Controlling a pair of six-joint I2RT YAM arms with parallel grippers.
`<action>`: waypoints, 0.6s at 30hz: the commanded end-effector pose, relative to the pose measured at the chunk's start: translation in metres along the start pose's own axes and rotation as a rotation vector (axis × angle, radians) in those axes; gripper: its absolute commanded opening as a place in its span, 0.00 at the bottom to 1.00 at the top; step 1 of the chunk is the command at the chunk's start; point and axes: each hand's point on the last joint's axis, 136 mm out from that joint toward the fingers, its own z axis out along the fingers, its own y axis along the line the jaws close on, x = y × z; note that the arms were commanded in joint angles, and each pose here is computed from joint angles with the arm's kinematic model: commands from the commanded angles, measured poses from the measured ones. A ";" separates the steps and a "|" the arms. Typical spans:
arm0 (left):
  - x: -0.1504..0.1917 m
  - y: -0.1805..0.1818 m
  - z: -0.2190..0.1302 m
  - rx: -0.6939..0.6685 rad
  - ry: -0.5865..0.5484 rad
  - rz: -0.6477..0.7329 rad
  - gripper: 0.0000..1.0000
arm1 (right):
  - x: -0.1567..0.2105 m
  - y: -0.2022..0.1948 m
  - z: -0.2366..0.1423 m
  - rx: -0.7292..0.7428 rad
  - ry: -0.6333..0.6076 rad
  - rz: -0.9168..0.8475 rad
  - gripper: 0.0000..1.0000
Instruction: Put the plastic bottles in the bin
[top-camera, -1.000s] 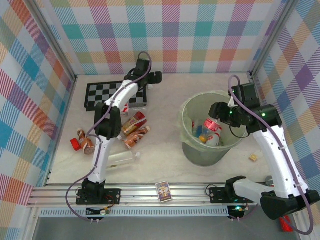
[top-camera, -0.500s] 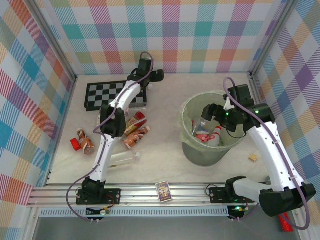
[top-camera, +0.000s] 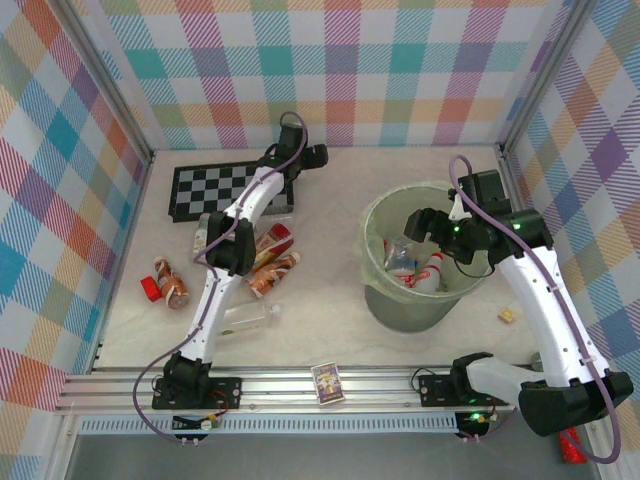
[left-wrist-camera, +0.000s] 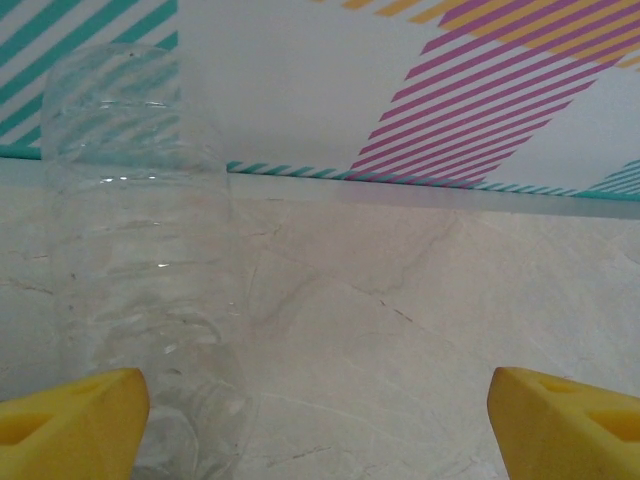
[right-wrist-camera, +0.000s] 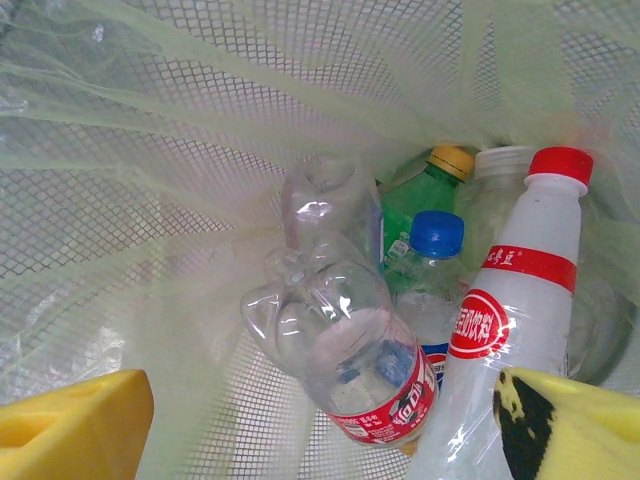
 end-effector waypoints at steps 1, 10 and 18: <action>-0.005 -0.005 0.000 0.053 0.003 -0.055 0.86 | 0.000 0.003 -0.002 -0.022 -0.008 -0.023 0.88; 0.022 -0.025 0.003 0.111 0.083 -0.033 0.84 | -0.003 0.004 0.000 -0.026 -0.014 -0.023 0.88; 0.020 -0.050 -0.026 0.062 0.085 0.122 0.87 | -0.003 0.005 -0.003 -0.032 -0.020 -0.023 0.88</action>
